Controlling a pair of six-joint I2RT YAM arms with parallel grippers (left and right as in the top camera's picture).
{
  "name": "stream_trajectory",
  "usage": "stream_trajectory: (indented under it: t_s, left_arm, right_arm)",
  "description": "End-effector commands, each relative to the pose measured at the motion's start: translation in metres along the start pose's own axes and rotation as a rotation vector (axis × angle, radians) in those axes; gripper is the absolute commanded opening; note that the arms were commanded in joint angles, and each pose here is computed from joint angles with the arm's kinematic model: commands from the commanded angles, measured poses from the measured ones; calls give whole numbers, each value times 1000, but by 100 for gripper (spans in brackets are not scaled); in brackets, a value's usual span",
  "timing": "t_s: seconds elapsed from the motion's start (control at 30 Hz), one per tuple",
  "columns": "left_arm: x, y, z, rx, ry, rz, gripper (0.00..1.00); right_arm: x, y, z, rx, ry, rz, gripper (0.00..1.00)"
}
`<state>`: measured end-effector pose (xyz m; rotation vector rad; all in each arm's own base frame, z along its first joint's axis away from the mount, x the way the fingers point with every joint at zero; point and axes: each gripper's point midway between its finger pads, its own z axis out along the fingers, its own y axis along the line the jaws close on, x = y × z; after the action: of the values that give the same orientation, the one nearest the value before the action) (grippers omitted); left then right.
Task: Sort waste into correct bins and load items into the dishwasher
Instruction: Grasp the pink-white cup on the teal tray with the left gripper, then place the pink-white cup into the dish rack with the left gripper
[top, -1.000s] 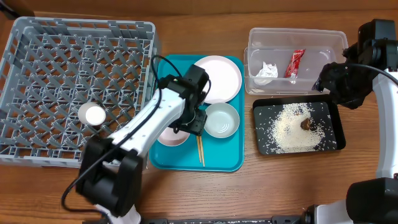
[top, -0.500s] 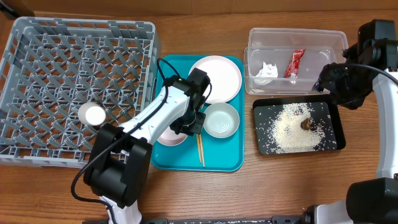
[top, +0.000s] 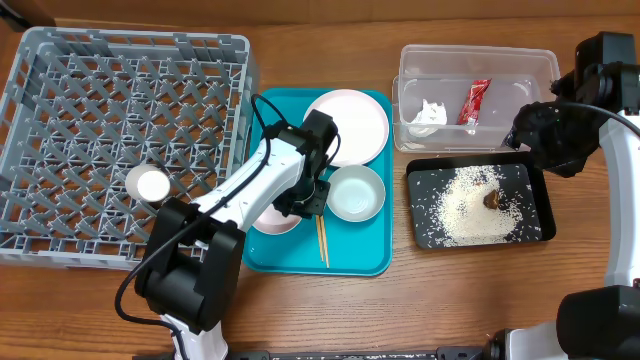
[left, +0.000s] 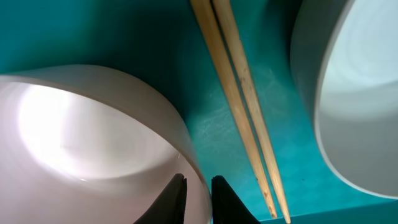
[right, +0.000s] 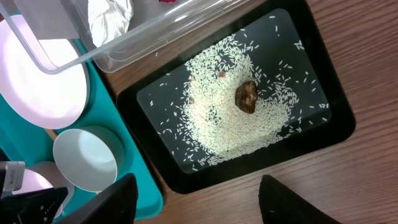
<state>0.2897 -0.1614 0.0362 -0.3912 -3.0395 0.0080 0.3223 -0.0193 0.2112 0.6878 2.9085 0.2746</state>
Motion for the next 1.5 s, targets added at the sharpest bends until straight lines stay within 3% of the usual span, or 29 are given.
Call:
stream_trajectory:
  t_s: [0.0, 0.1, 0.33, 0.53, 0.67, 0.87, 1.0, 1.2, 1.47]
  left_arm:
    - [2, -1, 8, -14, 26, -9, 15]
    - [1, -1, 8, -13, 23, -14, 4]
    - [-6, -3, -9, -2, -17, -30, 4]
    - [-39, 6, -91, 39, -232, -64, 4]
    - [-53, 35, -151, 74, -408, -93, 4]
    - [-60, 71, -193, 234, -548, -35, 4]
    - [-62, 93, -204, 415, -613, 7, 4]
    - [-69, 142, -209, 658, -712, -49, 4]
    - [-75, 174, -207, 975, -820, -61, 4]
  right_arm:
    - [-4, 3, -17, -14, -56, -11, 64]
    - [-4, 3, -17, -14, -56, -11, 64]
    - [-3, 3, -16, -14, -55, -11, 64]
    - [-3, 2, -16, -14, -54, -11, 64]
    - [-3, 2, -16, -13, -52, -10, 64]
    - [-2, 2, -16, -13, -51, -10, 64]
    - [-1, 2, -16, -11, -45, -9, 64]
    - [1, 1, -16, -8, -39, -8, 64]
    - [2, 1, -16, -7, -34, -7, 63]
